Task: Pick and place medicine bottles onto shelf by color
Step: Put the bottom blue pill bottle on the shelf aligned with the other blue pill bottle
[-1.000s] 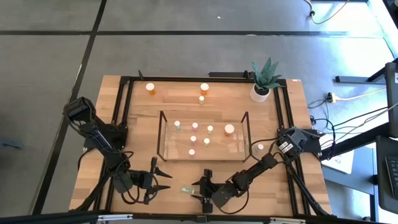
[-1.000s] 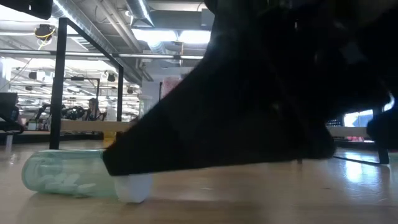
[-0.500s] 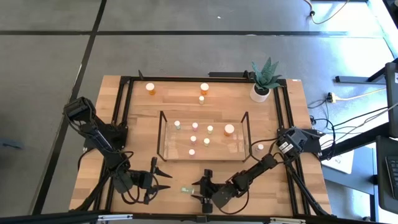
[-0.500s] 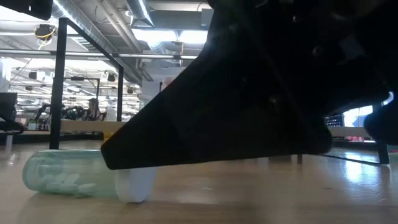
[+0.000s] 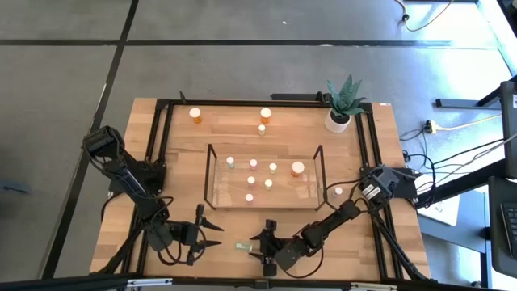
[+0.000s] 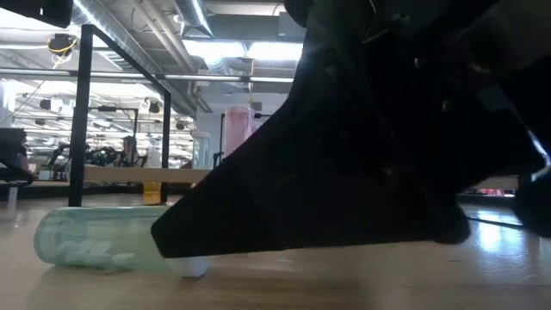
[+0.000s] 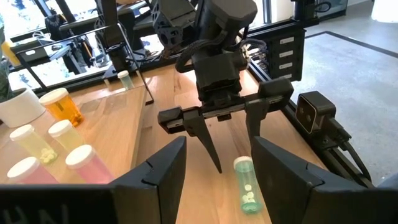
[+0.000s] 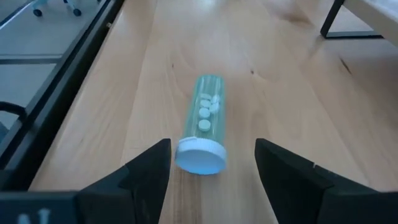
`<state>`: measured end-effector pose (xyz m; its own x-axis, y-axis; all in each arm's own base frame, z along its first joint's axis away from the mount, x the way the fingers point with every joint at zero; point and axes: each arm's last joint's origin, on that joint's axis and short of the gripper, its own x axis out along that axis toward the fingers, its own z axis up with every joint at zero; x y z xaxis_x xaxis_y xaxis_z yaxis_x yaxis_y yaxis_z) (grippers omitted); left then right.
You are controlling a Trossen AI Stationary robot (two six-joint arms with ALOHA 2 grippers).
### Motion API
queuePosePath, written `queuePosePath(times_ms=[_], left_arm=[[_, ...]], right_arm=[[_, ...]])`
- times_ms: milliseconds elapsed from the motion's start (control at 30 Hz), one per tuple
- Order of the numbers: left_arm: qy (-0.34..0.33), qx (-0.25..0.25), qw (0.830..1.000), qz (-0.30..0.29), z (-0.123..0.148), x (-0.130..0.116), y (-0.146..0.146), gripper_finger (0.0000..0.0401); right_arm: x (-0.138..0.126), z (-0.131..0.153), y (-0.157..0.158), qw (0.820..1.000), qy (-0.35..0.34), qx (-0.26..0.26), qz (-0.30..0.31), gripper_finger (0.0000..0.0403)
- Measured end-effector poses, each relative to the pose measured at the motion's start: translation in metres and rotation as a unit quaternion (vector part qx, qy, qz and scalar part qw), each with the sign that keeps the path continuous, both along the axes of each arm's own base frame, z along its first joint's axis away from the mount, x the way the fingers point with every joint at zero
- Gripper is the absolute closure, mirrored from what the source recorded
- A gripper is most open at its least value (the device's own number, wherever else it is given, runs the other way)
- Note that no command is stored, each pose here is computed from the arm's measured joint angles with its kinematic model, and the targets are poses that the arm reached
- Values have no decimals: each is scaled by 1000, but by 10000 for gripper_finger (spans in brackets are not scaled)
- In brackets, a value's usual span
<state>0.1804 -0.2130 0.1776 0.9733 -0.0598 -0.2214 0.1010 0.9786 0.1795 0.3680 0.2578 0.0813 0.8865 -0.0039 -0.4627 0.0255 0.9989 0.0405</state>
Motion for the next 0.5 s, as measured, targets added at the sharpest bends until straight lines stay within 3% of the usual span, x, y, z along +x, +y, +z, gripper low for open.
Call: queuePosePath(times_ms=[500], left_arm=[[3,-9,1000,11,-1,3,3,226]], right_arm=[[2,-18,1,1000,-21,3,-14,169]])
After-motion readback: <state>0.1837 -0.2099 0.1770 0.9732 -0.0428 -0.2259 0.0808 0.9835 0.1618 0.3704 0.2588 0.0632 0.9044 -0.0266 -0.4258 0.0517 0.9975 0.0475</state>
